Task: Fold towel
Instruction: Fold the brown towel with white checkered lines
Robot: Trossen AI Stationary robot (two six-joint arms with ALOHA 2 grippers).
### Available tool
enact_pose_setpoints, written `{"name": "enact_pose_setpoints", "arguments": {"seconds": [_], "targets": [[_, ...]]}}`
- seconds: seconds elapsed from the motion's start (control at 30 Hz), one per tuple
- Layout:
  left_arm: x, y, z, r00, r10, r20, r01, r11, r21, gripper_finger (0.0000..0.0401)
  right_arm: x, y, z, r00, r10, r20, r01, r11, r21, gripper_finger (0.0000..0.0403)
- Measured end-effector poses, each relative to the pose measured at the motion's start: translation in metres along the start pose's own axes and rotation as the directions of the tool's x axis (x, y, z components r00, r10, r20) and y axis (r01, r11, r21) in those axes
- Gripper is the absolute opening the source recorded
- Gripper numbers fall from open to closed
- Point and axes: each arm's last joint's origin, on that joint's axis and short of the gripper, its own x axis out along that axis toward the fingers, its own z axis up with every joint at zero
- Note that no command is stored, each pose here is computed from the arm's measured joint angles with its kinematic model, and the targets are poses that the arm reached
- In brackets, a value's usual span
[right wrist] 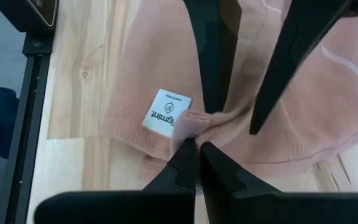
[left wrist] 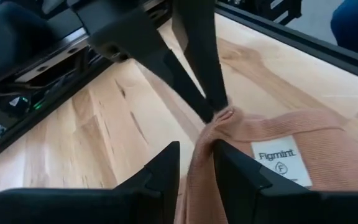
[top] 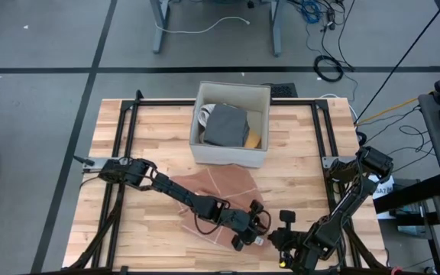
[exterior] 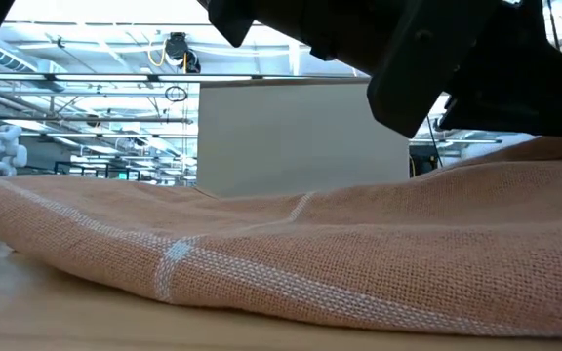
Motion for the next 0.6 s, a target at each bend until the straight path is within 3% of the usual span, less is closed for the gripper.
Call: {"name": "enact_pose_setpoints", "arguments": {"seconds": [0.6], "targets": [[0.0008,0.0087,-0.0089,0.999,-0.050,-0.022,0.049,0.998,-0.051,0.0104,0.0042,-0.0040,0.0066,0.998,-0.039,0.047,0.040,0.999,-0.022,0.0000]]}}
